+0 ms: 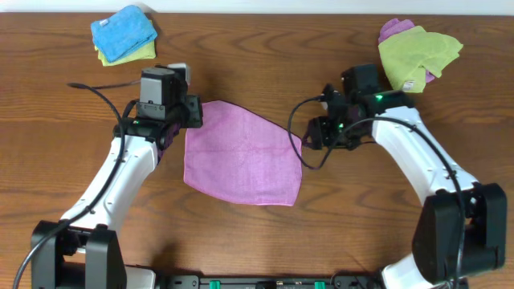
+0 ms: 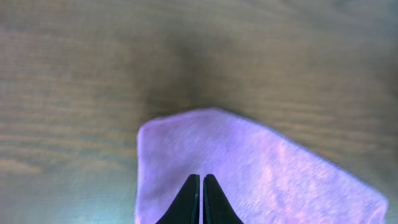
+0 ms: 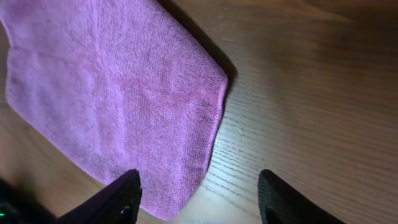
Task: Fold the cloth
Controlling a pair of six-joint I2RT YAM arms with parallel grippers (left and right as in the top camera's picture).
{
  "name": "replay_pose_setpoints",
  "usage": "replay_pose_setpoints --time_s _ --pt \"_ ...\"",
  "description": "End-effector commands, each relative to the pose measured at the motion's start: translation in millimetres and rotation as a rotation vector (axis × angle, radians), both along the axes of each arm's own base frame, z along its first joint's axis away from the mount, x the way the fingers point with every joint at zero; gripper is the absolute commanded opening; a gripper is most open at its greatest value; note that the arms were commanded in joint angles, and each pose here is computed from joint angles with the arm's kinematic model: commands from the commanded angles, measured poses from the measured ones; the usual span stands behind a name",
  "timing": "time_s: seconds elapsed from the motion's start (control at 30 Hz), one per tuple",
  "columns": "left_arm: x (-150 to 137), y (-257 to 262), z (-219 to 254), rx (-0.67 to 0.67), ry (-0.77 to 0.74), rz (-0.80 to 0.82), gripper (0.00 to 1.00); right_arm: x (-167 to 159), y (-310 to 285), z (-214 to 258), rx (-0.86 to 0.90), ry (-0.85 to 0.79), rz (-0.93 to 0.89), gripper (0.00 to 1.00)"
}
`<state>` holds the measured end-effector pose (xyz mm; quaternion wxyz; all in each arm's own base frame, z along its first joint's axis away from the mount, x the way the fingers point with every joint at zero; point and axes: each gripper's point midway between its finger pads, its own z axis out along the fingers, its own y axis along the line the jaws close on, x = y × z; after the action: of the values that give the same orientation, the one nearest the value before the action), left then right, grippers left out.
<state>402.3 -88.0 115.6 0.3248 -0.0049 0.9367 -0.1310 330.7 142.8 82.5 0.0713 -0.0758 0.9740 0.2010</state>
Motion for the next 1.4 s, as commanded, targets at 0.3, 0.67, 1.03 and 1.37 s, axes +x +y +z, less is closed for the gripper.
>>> replay_pose_setpoints --time_s 0.3,0.67,1.03,1.37 --pt "-12.7 5.5 -17.2 0.049 0.078 -0.005 0.06 -3.2 8.4 -49.7 -0.179 0.025 0.085 0.58" --pt "-13.3 5.7 -17.7 0.050 0.081 -0.005 0.06 2.0 40.6 -80.7 -0.013 0.079 0.108 0.57" --pt "-11.5 14.4 -18.4 0.091 0.075 0.026 0.06 12.9 49.9 -79.4 0.036 0.047 0.091 0.02" --pt "-7.8 36.8 -18.3 0.203 0.058 0.090 0.06 44.0 62.8 -9.0 0.086 -0.071 0.079 0.02"
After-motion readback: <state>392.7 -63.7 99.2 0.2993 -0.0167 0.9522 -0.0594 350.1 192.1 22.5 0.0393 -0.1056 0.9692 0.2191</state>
